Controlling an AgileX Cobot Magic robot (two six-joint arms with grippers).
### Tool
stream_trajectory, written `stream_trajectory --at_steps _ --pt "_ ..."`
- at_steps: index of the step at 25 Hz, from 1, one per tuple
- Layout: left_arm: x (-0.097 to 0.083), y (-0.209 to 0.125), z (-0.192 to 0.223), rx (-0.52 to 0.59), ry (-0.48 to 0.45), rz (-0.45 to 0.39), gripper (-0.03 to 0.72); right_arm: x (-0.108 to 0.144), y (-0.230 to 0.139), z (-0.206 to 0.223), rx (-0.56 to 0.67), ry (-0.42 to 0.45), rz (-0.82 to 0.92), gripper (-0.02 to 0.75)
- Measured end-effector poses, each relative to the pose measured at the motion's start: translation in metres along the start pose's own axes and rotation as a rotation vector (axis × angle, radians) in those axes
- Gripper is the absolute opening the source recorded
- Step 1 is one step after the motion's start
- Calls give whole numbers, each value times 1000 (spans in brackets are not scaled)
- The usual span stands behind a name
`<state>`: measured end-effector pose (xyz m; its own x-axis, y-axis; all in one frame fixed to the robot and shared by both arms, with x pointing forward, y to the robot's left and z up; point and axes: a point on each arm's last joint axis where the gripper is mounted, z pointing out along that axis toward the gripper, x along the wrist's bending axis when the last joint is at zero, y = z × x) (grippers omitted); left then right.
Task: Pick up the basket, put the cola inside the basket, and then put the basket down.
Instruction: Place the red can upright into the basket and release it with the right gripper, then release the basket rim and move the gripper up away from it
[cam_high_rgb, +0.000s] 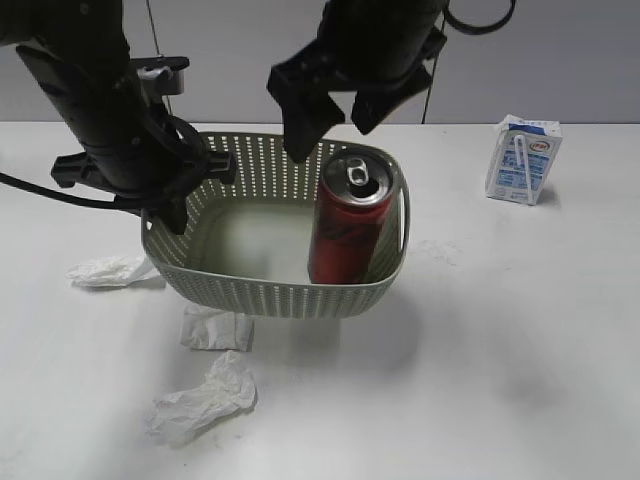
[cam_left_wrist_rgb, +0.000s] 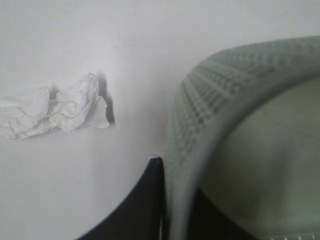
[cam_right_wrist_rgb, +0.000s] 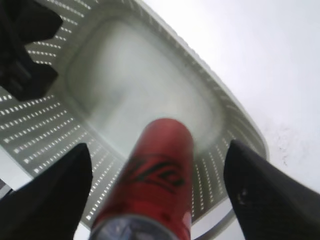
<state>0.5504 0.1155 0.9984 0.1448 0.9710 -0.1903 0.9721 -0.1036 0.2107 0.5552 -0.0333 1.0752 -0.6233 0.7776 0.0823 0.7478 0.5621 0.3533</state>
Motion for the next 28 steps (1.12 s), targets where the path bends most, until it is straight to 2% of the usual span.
stream_trajectory --at_steps 5,8,15,18,23,25,28 --pt "0 0 0 2 -3 2 1 1 22 -41 -133 1 -8 625" --pt "-2 -1 0 6 -21 -11 1 -12 31 -60 -202 -24 5 623" --pt "-6 -3 0 32 -63 -49 1 -102 24 -75 -228 -131 195 600" --pt "-8 -4 0 41 -83 -66 1 -142 11 -85 -231 -167 292 594" --pt "-8 -3 11 70 -80 -85 1 -185 -29 -91 -170 -216 423 593" --pt "-7 -2 17 85 -74 -94 1 -194 -49 -96 -147 -230 465 591" --pt "-10 6 28 102 -68 -98 1 -189 -79 -106 -116 -242 496 591"
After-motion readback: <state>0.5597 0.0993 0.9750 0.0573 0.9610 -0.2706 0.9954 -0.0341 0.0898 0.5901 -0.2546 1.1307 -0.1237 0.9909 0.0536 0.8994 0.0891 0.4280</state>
